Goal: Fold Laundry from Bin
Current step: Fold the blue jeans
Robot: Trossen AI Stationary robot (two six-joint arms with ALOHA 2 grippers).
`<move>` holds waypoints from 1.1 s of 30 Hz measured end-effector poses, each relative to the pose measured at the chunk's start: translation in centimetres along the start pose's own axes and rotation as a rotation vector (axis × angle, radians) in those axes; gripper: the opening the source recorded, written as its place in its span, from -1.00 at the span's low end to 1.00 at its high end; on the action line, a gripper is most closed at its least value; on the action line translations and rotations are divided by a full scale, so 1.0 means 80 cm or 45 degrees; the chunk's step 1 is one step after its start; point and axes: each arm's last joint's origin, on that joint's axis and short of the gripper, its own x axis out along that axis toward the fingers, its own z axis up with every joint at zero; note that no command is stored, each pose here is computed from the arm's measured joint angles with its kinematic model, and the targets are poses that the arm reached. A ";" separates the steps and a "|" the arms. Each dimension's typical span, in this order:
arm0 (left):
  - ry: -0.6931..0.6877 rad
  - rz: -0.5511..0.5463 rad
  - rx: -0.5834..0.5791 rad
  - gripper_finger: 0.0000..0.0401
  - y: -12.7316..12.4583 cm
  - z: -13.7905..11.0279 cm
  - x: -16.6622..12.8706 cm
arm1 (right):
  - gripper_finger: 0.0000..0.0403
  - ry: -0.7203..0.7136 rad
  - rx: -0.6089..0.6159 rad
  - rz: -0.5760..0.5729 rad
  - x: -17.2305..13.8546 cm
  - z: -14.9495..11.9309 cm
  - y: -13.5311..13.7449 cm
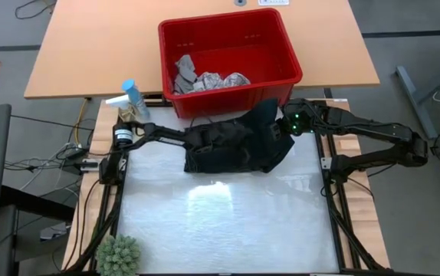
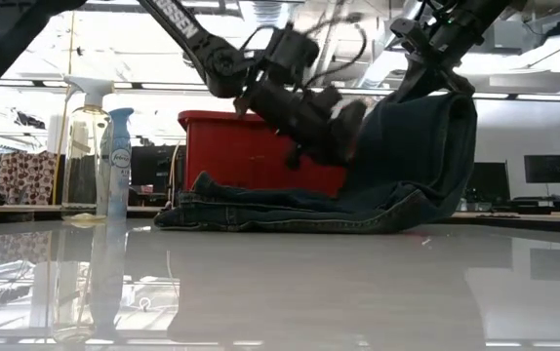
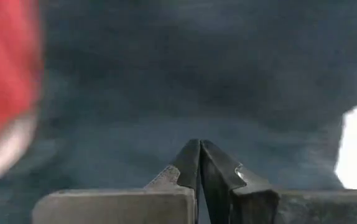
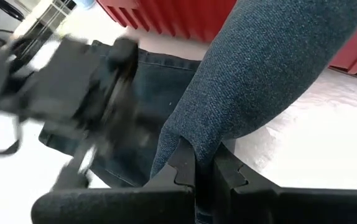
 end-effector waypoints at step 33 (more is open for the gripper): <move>0.039 -0.177 0.018 -1.00 -0.088 -0.051 0.051 | -0.82 0.007 -0.009 0.019 0.000 -0.002 0.003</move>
